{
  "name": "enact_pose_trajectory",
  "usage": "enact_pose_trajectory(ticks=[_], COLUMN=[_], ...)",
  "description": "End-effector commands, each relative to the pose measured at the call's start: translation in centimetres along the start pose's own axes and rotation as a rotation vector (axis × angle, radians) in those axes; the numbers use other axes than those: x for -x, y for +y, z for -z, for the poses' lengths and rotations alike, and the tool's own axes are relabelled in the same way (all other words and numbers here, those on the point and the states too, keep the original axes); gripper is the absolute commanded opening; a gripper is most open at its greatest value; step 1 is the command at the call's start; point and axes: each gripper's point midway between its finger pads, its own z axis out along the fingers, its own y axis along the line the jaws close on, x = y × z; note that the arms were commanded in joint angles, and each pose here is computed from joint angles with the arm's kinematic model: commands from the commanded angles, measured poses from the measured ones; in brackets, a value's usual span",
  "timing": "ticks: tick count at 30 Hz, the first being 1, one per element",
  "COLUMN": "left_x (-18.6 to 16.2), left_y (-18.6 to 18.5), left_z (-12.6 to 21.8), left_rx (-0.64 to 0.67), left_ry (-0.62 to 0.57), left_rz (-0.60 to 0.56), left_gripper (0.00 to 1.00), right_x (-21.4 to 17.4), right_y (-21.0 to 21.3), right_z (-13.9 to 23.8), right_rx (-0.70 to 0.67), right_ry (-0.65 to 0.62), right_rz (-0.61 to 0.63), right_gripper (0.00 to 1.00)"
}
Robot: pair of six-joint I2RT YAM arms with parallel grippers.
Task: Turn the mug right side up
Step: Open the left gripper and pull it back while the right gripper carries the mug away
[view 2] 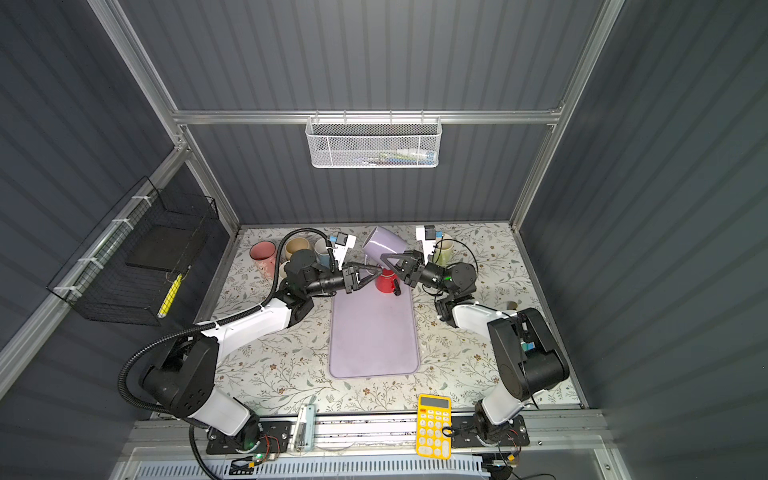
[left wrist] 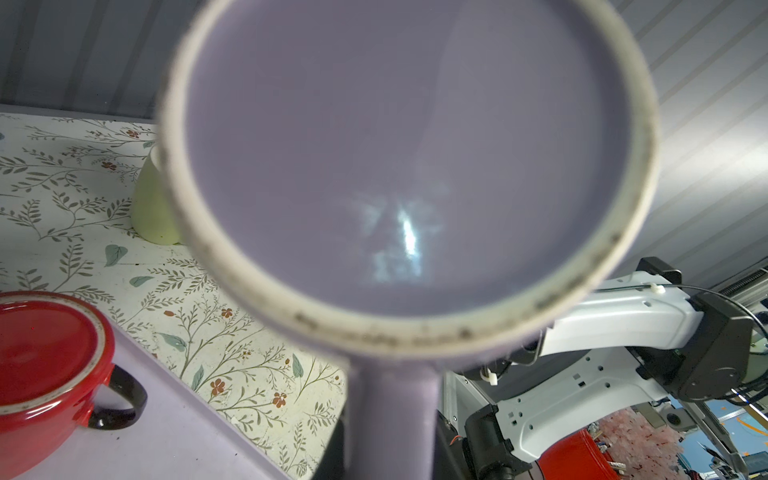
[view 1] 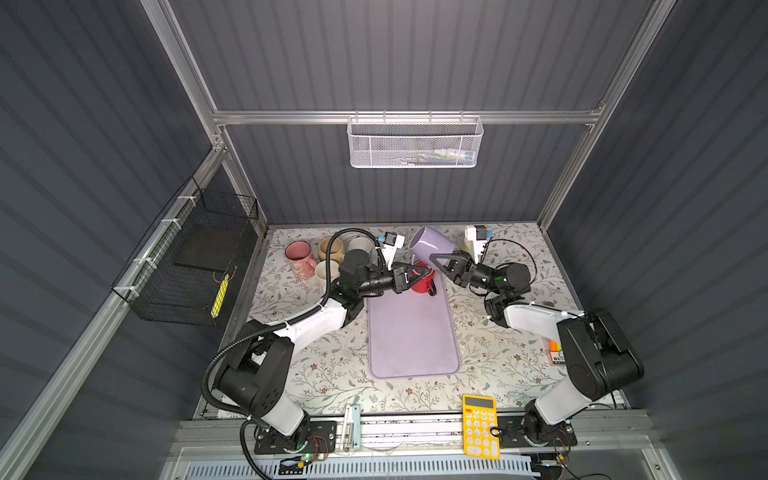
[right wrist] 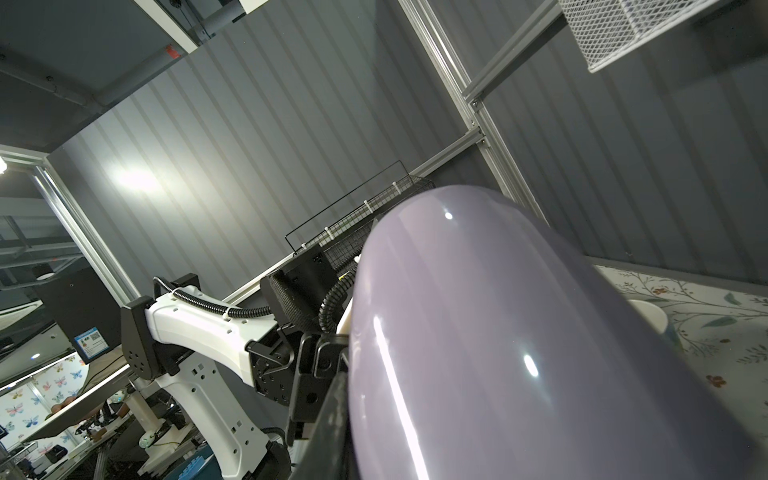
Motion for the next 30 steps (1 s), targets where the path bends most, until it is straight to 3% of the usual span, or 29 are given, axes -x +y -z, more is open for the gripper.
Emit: enact_pose_trajectory(ticks=[1,9,19,30], left_x=[1.3,1.4,1.8,2.7], left_y=[-0.7,-0.5,0.1,1.4], left_z=[0.0,0.3,1.7,4.7], left_rx=[-0.003,0.041,0.12,0.246], left_ry=[-0.051,-0.046,-0.048,-0.055], left_rz=[-0.113,-0.142,-0.172,-0.21], left_gripper=[0.1,0.43,0.53,0.56], right_x=[1.0,0.4,-0.8,-1.6], right_y=[0.6,-0.5,-2.7,-4.7], right_z=[-0.6,-0.3,1.3,3.2], right_rx=[0.023,-0.001,-0.066,-0.21], right_ry=[-0.02,-0.017,-0.012,0.054], right_rz=[0.007,-0.017,-0.076,-0.131], right_gripper=[0.0,0.0,0.0,0.0])
